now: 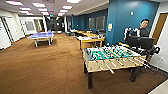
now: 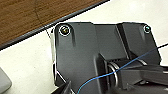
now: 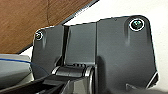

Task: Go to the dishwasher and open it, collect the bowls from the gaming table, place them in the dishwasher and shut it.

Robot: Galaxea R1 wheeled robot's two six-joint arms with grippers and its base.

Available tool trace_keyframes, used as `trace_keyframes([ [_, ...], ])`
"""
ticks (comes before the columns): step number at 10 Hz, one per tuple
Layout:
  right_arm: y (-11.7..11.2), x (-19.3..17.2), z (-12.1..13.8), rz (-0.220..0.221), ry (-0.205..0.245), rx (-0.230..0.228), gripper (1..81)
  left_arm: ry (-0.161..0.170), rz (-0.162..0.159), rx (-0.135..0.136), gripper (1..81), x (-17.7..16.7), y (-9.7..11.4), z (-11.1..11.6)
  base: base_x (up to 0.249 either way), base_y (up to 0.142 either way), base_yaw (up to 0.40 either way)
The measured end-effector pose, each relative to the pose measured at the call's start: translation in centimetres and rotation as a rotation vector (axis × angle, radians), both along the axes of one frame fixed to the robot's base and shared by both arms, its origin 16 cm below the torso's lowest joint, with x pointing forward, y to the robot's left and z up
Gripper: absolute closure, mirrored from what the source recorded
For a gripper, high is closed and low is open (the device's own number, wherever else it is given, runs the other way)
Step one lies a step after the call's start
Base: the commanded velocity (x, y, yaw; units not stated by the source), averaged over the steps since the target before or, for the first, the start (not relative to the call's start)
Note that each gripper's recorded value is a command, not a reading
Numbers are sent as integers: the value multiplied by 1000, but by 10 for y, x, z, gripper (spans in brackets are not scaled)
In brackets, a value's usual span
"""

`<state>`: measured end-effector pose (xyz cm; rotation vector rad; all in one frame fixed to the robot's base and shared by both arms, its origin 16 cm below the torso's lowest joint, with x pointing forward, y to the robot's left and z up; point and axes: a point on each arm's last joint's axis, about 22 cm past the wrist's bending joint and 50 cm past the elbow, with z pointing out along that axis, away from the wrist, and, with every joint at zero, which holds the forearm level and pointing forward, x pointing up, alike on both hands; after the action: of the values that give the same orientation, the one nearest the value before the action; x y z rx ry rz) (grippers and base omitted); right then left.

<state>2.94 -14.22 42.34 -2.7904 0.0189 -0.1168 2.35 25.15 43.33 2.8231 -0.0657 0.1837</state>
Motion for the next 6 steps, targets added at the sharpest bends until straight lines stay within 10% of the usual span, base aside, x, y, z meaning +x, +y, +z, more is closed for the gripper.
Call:
trace_keyframes([
  [6,-2,4,0,6,-9,-3,10,-2,0,-2,10,1,-1,0,0,0,350],
])
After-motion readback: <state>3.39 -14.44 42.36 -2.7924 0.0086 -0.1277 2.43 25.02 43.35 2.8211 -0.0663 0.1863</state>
